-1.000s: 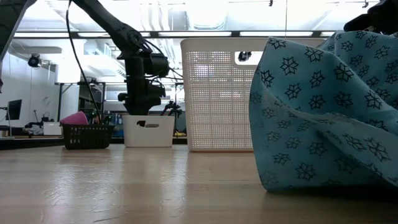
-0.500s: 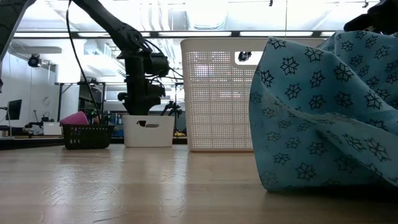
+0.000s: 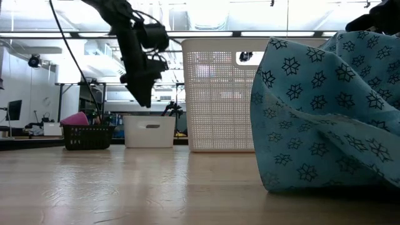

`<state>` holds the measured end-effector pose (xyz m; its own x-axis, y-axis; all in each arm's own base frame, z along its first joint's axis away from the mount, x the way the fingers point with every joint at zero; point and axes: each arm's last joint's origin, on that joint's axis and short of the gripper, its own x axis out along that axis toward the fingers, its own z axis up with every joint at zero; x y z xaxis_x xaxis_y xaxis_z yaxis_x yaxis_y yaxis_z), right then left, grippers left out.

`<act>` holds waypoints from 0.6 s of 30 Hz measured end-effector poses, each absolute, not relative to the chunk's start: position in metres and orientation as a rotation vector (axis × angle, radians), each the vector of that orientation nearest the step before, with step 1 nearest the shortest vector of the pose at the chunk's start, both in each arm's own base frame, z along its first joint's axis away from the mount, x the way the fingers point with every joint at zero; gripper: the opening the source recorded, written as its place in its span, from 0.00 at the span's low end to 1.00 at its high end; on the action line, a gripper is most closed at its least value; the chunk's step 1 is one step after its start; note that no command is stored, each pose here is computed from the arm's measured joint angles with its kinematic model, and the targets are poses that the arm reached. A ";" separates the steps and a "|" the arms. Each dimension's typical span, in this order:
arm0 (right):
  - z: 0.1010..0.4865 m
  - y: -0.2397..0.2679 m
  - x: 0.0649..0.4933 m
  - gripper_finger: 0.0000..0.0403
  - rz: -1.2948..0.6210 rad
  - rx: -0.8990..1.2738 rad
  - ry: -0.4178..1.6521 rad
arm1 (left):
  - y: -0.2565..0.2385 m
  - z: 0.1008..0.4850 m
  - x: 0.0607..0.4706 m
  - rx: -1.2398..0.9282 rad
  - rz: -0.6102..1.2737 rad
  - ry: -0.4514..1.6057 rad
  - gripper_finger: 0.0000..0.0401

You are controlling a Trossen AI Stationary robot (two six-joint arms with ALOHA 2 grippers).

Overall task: Pick & Place Medicine items
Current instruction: Put the gray patient gown into the white laundry bin

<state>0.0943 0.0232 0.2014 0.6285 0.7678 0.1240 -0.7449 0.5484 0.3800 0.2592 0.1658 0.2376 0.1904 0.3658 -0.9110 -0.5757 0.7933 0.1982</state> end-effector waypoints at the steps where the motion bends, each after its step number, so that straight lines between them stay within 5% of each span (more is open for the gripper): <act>1: 0.201 0.023 0.094 0.56 0.896 0.422 0.060 | 0.159 0.239 0.259 -0.194 0.656 1.204 0.58; 18: 0.201 0.023 0.094 0.56 0.896 0.422 0.060 | 0.050 0.254 0.213 -0.156 0.572 0.840 0.58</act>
<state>0.0943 0.0232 0.2013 0.6286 0.7679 0.1231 -0.7445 0.5483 0.3810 0.2129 0.0501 0.2542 0.5272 0.4167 -0.7406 -0.5364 0.8391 0.0903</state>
